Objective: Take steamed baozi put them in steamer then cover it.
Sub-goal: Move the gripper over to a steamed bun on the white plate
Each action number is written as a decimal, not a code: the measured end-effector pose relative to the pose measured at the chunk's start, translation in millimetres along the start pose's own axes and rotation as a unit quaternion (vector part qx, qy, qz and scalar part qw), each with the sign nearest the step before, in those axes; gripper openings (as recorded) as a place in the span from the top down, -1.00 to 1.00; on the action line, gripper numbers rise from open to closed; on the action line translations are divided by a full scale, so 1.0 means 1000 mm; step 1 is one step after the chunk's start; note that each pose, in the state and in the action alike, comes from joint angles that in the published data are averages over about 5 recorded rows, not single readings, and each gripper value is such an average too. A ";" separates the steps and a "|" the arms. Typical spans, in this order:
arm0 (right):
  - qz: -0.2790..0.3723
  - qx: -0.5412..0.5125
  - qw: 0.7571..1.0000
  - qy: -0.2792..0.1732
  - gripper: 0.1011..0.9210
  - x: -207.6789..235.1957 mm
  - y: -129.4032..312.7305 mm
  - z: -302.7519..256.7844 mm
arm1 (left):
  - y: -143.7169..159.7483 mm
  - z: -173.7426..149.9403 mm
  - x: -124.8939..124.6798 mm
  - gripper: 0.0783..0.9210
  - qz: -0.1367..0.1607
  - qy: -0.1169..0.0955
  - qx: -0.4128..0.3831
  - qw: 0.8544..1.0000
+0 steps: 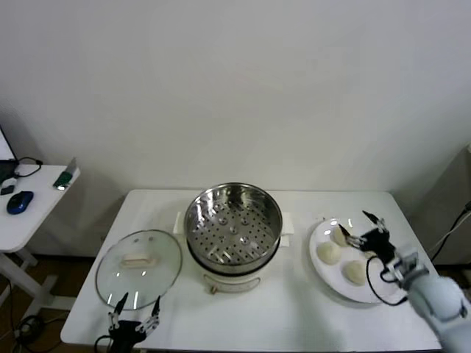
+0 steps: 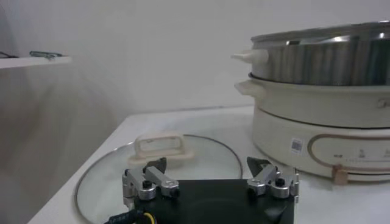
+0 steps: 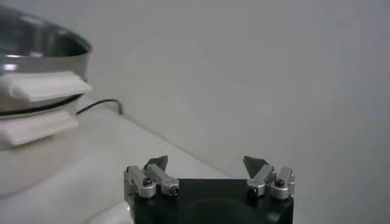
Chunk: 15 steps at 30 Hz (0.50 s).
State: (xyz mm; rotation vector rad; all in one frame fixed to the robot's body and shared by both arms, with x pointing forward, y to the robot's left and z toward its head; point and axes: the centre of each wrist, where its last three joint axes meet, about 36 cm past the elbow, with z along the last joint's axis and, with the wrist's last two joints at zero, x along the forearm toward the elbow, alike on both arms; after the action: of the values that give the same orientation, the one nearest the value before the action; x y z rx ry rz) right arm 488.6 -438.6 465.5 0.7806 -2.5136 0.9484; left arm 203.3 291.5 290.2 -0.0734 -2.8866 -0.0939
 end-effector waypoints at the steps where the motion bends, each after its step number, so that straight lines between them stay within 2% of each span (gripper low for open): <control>1: -0.022 0.024 0.999 0.008 -0.76 -0.002 -0.013 -0.004 | 0.000 0.000 0.001 -0.77 0.000 -0.001 0.000 1.000; 9: -0.192 0.156 0.966 0.080 -0.76 -0.023 -0.092 -0.026 | -0.001 0.001 0.003 -0.77 0.001 -0.003 -0.003 1.000; 15: -0.268 0.198 0.933 0.138 -0.76 -0.040 -0.134 -0.047 | -0.003 0.003 0.004 -0.77 0.004 -0.005 -0.006 1.000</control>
State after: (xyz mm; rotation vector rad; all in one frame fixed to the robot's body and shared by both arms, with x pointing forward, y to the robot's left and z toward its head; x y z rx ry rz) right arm 606.4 -475.0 546.3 1.2673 -1.7425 1.2594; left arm 198.2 288.5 288.1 -0.0868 -2.8962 -0.1085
